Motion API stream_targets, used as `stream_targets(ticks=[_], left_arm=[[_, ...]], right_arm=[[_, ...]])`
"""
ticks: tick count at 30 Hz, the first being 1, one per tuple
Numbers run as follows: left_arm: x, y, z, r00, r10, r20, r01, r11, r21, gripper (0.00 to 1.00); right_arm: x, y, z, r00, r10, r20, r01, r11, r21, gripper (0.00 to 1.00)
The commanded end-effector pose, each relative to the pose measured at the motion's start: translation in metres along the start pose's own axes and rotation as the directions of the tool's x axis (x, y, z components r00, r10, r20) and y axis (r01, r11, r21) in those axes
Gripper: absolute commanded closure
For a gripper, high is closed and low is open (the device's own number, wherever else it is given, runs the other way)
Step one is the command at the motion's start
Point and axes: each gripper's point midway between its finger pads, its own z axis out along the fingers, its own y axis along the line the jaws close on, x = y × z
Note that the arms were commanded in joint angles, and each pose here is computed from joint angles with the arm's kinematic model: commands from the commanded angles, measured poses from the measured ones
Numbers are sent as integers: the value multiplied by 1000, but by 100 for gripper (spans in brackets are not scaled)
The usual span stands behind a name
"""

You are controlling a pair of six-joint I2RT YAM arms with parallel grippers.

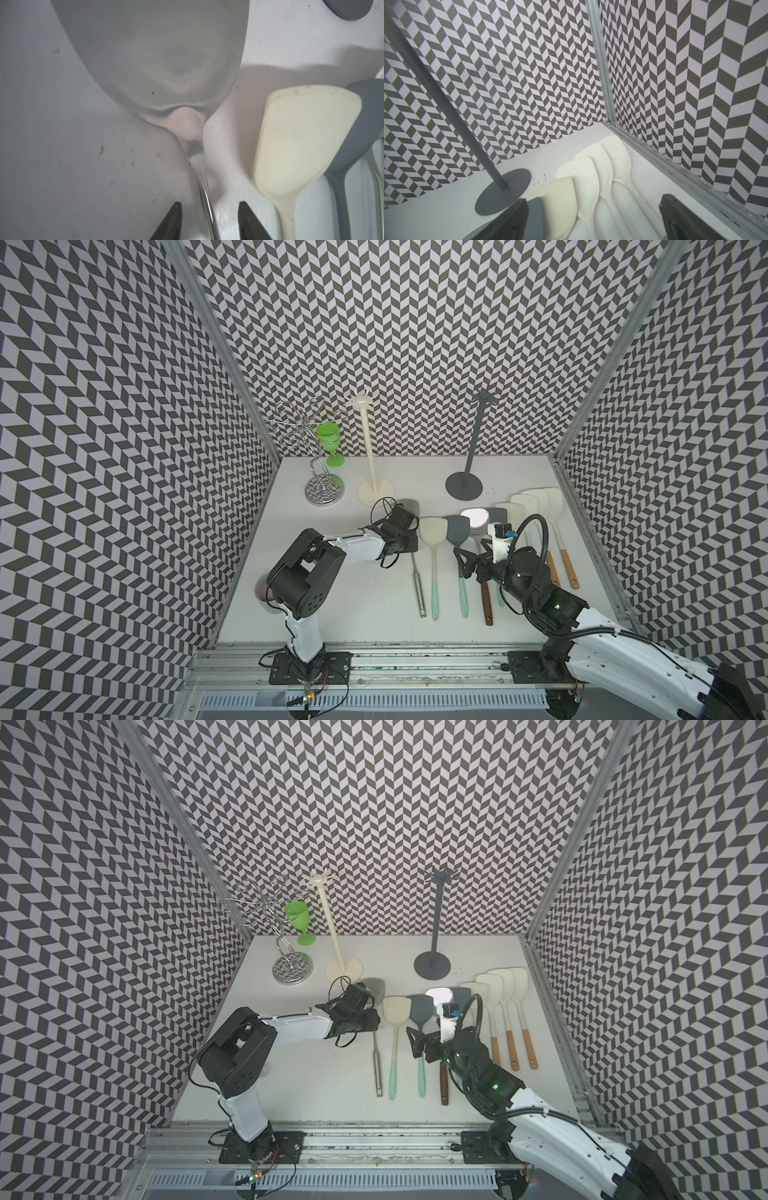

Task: Take the spatula off the kitchen utensil rack
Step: Adjust the spatula at the center of the board.

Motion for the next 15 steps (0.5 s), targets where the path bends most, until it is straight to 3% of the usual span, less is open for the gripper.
stream_targets(ticks=[1, 9, 15], left_arm=[[20, 14, 11, 997, 49, -55, -55, 990, -129, 57], [21, 26, 8, 995, 91, -45, -100, 960, -263, 68], [21, 24, 5, 993, 110, -44, -118, 952, -281, 77]], right_arm=[[-9, 1, -4, 999, 10, 43, -9, 1000, -15, 0], [-9, -1, -8, 999, 13, 53, -12, 1000, -20, 0], [-8, -2, -9, 999, 15, 52, -14, 1000, -23, 0]])
